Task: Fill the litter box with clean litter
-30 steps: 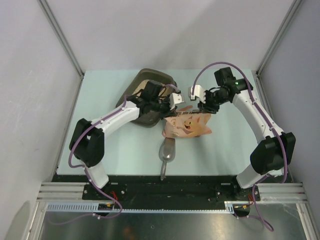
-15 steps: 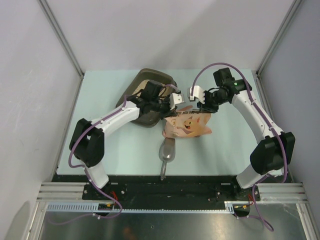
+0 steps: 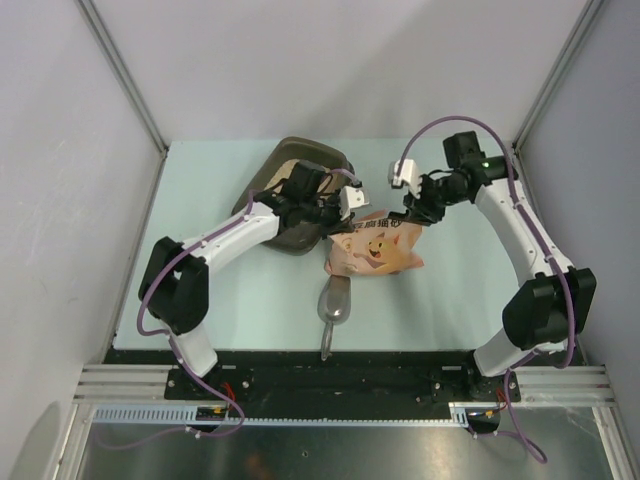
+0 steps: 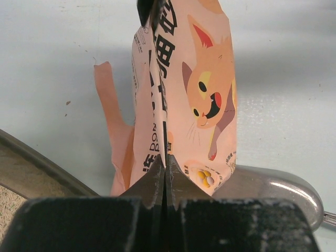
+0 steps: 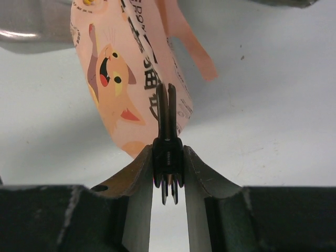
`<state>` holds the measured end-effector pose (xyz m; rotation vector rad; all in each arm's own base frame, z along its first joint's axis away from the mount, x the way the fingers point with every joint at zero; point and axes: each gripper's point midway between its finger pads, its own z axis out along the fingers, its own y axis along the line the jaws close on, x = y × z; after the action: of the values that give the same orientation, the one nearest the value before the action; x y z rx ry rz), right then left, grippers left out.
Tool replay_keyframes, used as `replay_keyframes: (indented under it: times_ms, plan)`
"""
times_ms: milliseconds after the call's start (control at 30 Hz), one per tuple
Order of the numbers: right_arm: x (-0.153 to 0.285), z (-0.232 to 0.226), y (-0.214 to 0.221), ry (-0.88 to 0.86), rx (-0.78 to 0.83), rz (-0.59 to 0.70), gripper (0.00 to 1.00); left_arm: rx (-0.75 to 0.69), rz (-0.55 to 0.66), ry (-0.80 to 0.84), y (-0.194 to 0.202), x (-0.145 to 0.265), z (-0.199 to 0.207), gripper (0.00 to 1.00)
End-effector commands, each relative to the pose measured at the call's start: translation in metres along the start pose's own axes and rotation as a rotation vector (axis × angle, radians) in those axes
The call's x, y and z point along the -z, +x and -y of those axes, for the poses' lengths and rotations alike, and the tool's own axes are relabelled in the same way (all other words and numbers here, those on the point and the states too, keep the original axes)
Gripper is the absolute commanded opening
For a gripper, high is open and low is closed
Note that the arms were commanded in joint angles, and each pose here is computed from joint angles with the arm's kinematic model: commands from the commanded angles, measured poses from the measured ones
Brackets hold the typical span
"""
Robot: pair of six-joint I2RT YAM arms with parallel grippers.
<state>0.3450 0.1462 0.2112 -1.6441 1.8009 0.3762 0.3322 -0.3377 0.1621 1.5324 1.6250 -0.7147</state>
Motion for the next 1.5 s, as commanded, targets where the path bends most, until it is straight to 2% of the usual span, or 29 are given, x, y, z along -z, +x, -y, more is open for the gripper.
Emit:
replay_keyframes:
  times_ms: [0, 400, 567, 800, 900, 1033, 1100, 1467]
  plan:
    - [0.047, 0.014, -0.018, 0.115, -0.084, 0.091, 0.0, -0.07, 0.072, -0.033, -0.031, 0.02, -0.004, 0.0]
    - [0.062, 0.008, -0.018, 0.138, -0.202, 0.147, 0.0, -0.042, 0.078, -0.019, -0.033, 0.016, -0.004, 0.0]
    - [0.084, 0.029, 0.001, 0.188, -0.544, 0.266, 0.0, -0.046, 0.081, -0.02, -0.035, 0.016, -0.005, 0.0]
    - [0.077, 0.026, 0.076, 0.17, -1.053, 0.297, 0.0, -0.036, 0.087, -0.012, -0.035, 0.016, -0.004, 0.01]
    - [0.07, 0.016, 0.094, 0.161, -1.161, 0.272, 0.0, -0.032, 0.085, -0.012, -0.035, 0.016, -0.004, 0.01]
    - [0.06, 0.019, 0.139, 0.31, -1.296, 0.114, 0.0, -0.018, 0.085, -0.005, -0.034, 0.015, 0.0, 0.01]
    - [0.047, 0.006, 0.161, 0.302, -1.355, 0.044, 0.0, -0.016, 0.083, -0.005, -0.033, 0.015, 0.001, 0.02]
    - [0.007, -0.049, 0.196, 0.2, -1.61, -0.041, 0.0, -0.012, 0.074, -0.017, -0.031, 0.017, 0.001, 0.04]
